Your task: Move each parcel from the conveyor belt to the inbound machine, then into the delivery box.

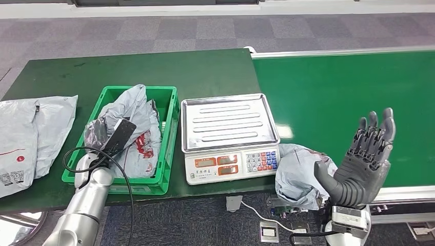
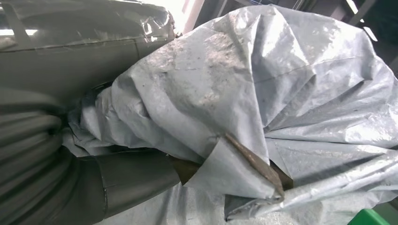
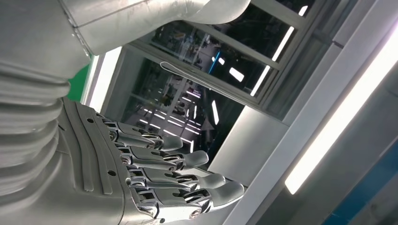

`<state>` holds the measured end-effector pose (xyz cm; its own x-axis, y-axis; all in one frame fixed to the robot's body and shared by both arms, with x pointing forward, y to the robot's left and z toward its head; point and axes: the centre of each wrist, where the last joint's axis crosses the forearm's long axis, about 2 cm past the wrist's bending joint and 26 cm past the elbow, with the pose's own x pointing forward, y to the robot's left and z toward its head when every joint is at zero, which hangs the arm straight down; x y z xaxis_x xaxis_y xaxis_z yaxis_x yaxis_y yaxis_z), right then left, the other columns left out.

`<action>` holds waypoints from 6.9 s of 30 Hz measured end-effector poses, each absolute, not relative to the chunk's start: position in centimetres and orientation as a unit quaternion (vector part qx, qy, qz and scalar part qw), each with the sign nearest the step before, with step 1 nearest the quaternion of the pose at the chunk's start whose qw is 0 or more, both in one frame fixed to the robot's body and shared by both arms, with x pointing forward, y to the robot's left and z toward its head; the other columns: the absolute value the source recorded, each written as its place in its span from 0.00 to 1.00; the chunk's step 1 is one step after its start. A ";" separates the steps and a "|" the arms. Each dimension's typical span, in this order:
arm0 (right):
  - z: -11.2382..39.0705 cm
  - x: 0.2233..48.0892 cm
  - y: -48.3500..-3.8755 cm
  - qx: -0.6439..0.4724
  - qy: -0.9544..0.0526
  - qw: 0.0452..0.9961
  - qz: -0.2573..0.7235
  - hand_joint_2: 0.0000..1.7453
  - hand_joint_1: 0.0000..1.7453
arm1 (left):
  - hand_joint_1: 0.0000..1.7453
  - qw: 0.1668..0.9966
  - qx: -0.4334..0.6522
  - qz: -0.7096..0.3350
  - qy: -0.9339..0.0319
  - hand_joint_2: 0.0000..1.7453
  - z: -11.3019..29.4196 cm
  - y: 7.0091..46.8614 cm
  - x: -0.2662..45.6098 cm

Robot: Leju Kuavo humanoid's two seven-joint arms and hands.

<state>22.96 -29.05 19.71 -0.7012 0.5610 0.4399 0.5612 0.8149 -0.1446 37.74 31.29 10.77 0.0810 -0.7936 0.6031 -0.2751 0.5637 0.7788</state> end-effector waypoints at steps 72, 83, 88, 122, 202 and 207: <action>11.7 32.8 -36.8 -0.430 -0.672 0.599 0.071 1.00 0.00 | 0.00 0.489 -0.059 0.002 -0.870 0.00 15.2 24.7 34.1; 6.2 32.4 -40.6 -0.450 -0.473 0.752 0.083 1.00 0.00 | 0.00 0.511 -0.065 -0.009 -0.857 0.00 14.8 24.0 34.0; 5.1 32.0 -41.1 -0.444 -0.448 0.771 0.085 1.00 0.00 | 0.00 0.514 -0.067 -0.009 -0.855 0.00 14.7 23.8 34.0; 3.6 32.3 -39.8 -0.124 -0.516 0.796 0.292 1.00 0.00 | 0.00 0.534 -0.071 -0.022 -0.842 0.00 14.1 23.5 34.3; 15.8 28.5 -34.0 -0.403 -0.838 0.366 -0.045 1.00 1.00 | 0.00 0.533 -0.077 -0.021 -0.843 0.00 13.9 22.5 33.8; 16.4 27.8 -34.0 -0.414 -0.841 0.342 -0.068 1.00 1.00 | 0.00 0.532 -0.080 -0.023 -0.843 0.00 13.9 22.2 33.8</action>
